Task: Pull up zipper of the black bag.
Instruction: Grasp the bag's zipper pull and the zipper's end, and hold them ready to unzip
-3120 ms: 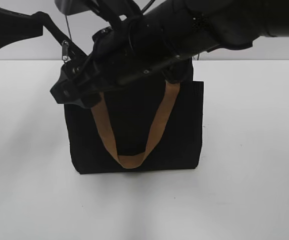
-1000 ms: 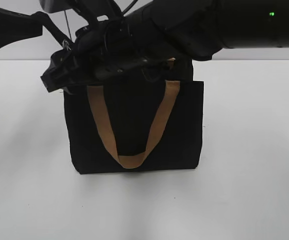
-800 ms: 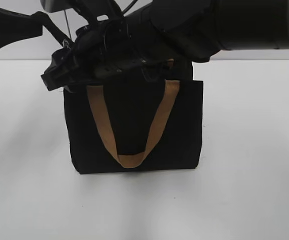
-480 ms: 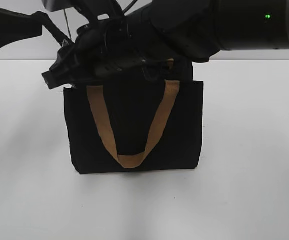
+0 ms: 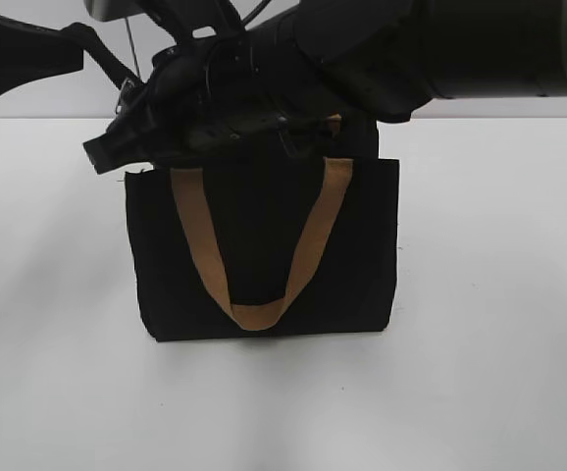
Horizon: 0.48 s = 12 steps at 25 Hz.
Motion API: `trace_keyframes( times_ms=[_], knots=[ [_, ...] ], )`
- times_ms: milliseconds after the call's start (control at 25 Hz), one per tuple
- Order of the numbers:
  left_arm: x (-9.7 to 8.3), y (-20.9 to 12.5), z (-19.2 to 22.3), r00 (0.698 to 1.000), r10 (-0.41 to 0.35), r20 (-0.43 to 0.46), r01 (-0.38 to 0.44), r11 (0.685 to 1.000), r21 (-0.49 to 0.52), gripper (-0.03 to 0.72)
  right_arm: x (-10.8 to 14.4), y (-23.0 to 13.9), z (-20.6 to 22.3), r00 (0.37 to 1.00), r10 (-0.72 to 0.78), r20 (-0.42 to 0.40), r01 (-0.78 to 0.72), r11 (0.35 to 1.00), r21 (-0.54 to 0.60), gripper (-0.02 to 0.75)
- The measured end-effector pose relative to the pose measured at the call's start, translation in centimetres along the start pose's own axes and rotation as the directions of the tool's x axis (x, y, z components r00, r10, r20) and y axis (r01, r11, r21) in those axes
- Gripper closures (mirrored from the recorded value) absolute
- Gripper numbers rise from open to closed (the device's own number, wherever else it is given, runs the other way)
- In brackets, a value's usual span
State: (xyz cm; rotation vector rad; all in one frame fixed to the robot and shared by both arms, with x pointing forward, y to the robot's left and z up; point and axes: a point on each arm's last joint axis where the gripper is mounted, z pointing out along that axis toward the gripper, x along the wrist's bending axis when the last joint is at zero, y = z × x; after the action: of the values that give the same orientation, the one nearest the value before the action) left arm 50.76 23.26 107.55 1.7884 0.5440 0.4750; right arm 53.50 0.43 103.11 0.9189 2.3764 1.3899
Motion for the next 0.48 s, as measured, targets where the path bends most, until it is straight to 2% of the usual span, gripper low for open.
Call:
trace_keyframes(
  times_ms=[160,480],
  knots=[
    [0.00,0.00,0.00,1.000,0.000,0.000,0.000,1.000,0.000,0.667,0.00,0.00,0.00,1.000,0.000,0.000,0.000,1.000,0.000,0.735],
    [0.00,0.00,0.00,1.000,0.000,0.000,0.000,1.000,0.000,0.667,0.19,-0.16,0.00,1.000,0.011,-0.021,-0.011,1.000,0.018,0.738]
  ],
)
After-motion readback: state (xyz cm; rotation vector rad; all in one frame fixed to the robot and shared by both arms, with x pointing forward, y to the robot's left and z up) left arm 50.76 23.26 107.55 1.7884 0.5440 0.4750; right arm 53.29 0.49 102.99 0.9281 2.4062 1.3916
